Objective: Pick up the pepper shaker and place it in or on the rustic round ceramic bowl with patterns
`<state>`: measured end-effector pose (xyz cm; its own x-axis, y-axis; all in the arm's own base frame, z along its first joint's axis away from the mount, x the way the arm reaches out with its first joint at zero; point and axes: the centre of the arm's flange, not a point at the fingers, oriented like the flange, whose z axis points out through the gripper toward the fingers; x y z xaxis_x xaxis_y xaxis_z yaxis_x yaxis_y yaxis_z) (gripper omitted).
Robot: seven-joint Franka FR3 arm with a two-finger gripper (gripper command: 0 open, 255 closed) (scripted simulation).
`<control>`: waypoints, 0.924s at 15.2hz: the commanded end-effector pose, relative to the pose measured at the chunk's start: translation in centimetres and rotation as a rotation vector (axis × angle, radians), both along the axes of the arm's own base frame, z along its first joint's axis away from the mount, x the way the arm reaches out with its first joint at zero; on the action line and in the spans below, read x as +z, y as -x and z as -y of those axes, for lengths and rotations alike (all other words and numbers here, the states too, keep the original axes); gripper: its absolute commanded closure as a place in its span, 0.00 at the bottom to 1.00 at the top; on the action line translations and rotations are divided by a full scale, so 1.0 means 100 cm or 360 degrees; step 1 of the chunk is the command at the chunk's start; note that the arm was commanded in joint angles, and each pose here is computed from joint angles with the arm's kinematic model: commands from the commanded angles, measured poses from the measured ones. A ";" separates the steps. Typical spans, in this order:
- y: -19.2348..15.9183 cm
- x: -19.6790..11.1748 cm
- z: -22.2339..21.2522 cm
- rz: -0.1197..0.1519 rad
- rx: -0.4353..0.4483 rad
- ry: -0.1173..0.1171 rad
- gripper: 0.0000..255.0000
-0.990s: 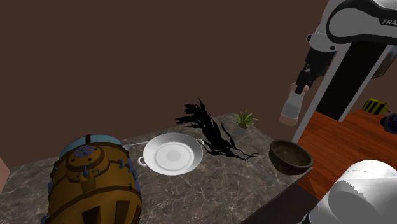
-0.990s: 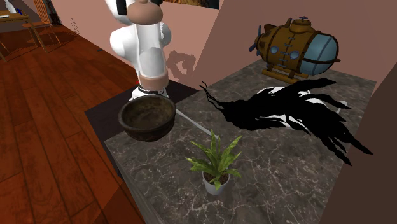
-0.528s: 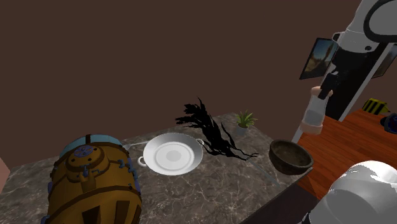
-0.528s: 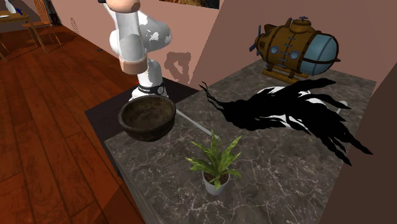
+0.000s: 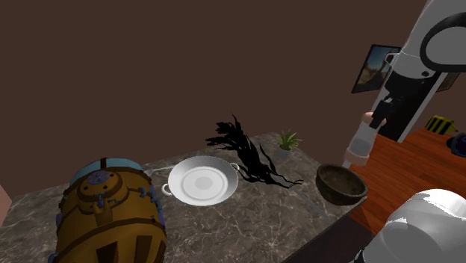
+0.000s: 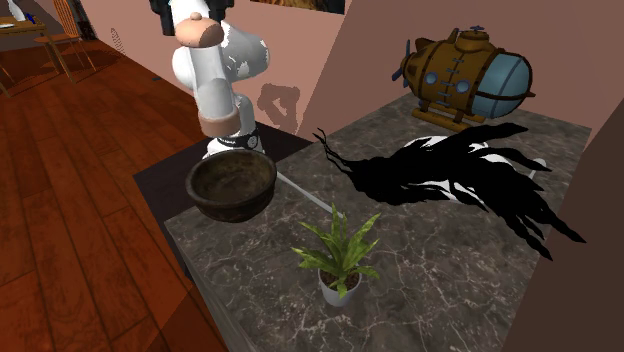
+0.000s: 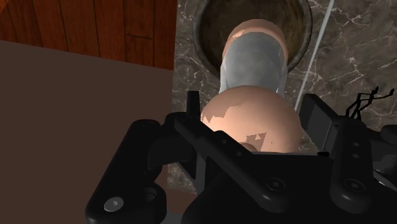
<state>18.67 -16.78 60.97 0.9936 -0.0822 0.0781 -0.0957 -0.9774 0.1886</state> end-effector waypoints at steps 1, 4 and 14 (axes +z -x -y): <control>0.000 -0.011 0.001 0.0001 0.0000 0.0000 1.00; 0.000 -0.027 0.001 0.0001 0.0000 0.0000 1.00; 0.000 -0.080 0.001 0.0001 0.0000 0.0000 1.00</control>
